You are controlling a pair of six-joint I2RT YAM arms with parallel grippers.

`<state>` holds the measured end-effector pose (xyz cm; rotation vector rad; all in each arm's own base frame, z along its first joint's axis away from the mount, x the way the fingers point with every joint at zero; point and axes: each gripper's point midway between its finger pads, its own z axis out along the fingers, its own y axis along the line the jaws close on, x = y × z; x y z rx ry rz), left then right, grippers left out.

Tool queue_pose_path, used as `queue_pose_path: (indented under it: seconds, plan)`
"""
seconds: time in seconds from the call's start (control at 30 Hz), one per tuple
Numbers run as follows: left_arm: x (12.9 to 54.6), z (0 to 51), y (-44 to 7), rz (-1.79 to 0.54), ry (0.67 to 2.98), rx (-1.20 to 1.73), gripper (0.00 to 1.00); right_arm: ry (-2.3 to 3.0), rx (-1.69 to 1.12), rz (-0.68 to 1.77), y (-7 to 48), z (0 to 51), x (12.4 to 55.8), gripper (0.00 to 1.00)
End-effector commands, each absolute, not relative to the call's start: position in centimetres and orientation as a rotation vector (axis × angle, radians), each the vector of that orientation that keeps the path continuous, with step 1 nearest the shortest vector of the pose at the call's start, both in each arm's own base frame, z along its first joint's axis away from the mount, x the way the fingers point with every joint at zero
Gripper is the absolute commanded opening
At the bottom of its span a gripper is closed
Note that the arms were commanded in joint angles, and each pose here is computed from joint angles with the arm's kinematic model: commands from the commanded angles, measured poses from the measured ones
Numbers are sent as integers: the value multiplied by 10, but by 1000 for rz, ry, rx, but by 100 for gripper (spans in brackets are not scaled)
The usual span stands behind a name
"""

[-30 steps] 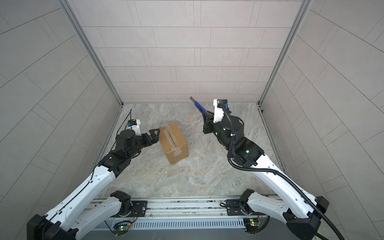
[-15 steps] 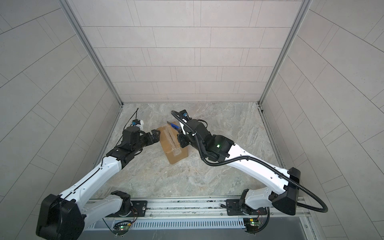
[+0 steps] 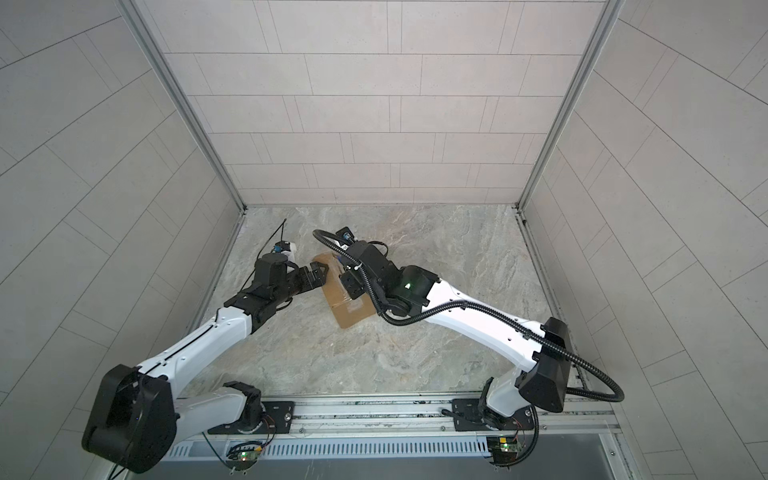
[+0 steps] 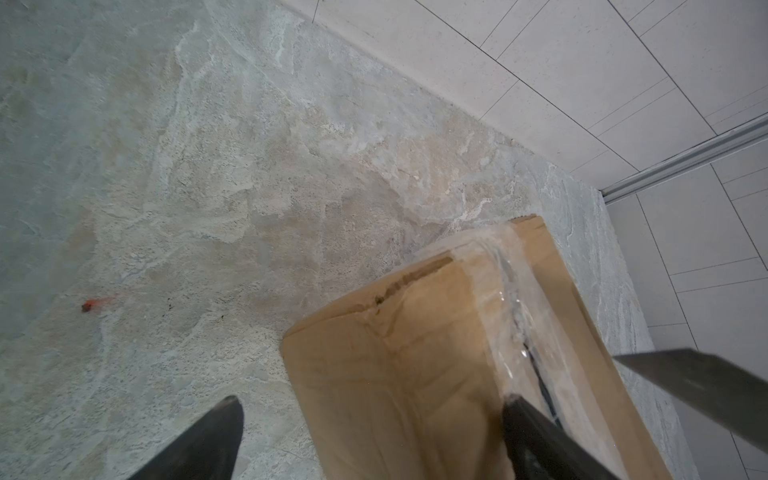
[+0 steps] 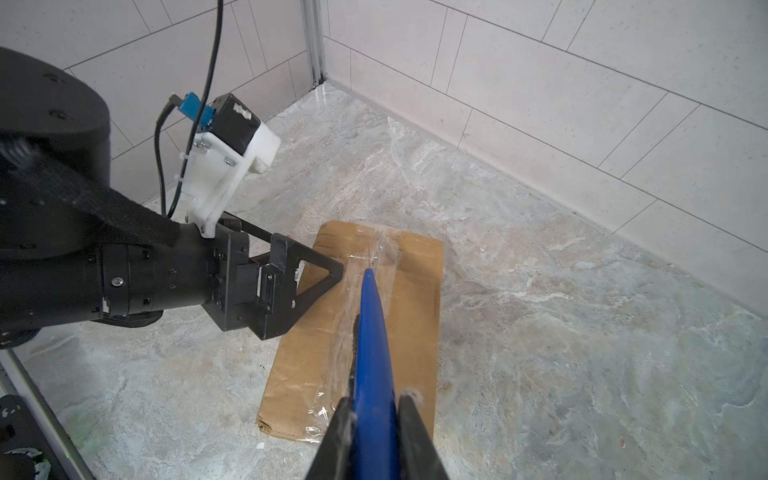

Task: Unpack the express box
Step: 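Grip the box edge with the left gripper while the right lowers the knife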

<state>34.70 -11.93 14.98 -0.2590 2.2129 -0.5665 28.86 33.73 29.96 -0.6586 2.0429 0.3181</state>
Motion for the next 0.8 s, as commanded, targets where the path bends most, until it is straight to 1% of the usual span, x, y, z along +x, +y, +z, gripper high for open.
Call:
queue_pose_path:
  seconds: [0.0,0.77]
  plan:
    - [346,141,-116,-547,2237,-269,100,2023,-667,268,336,306,291,0]
    - [340,133,-115,-546,2253,-284,100,1991,-730,155,354,292,298,0]
